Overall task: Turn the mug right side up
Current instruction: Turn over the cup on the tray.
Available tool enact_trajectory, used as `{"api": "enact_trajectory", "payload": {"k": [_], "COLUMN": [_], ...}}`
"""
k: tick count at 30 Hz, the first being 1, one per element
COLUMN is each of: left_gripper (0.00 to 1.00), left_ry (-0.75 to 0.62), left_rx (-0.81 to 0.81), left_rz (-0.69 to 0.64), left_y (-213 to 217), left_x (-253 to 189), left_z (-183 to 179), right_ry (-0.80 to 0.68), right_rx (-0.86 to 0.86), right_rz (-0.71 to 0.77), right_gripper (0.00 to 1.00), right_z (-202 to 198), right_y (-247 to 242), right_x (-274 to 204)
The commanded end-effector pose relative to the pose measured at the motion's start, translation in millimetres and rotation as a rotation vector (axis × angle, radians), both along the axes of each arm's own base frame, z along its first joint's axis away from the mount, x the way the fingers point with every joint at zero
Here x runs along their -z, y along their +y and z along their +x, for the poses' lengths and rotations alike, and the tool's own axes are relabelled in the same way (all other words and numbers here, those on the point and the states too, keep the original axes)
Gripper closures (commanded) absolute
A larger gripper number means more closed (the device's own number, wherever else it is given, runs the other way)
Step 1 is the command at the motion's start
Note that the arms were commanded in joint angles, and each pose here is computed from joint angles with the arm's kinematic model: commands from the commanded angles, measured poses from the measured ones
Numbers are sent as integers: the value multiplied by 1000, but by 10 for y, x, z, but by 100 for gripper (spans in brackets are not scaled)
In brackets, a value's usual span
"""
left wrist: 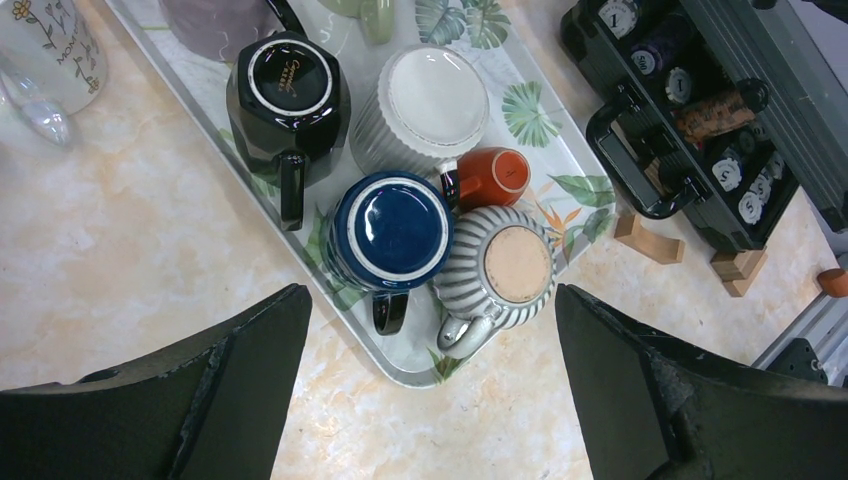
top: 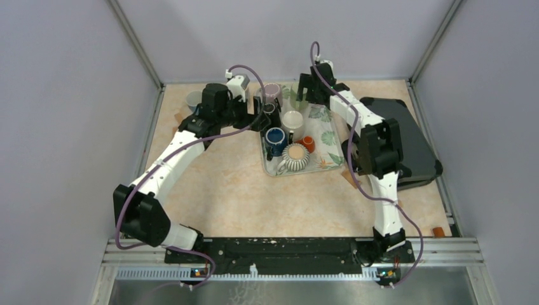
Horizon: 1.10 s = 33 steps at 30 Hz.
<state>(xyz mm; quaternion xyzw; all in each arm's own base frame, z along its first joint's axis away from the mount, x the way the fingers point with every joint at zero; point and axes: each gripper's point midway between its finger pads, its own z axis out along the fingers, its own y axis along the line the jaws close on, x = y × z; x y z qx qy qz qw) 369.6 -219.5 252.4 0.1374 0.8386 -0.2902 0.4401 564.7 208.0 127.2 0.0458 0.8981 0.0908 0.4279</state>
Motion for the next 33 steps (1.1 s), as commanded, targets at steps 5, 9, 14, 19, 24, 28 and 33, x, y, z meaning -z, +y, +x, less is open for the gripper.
{"api": "enact_trajectory", "payload": {"k": [5, 9, 14, 19, 24, 28, 33], "left_gripper": [2, 2, 2, 2, 2, 2, 2], "left_ry": [-86, -81, -81, -81, -80, -78, -74], "left_rx": [20, 26, 30, 30, 35, 37, 41], "left_rz": [-19, -22, -24, -26, -28, -30, -33], "left_y": [-11, -22, -28, -28, -34, -42, -52], "left_x": [-220, -207, -206, -204, -199, -189, -178], "left_z": [-19, -22, -28, -29, -37, -35, -38], "right_ry": [-65, -70, -65, -66, -69, -67, -77], "right_rx": [5, 6, 12, 43, 65, 78, 58], "right_rz": [5, 16, 15, 1, -22, -46, -55], "right_gripper": [11, 12, 13, 20, 30, 41, 50], "right_z": [197, 227, 288, 337, 345, 328, 344], "right_y": [15, 109, 226, 268, 223, 172, 177], "right_x": [-169, -134, -30, 47, 86, 99, 93]}}
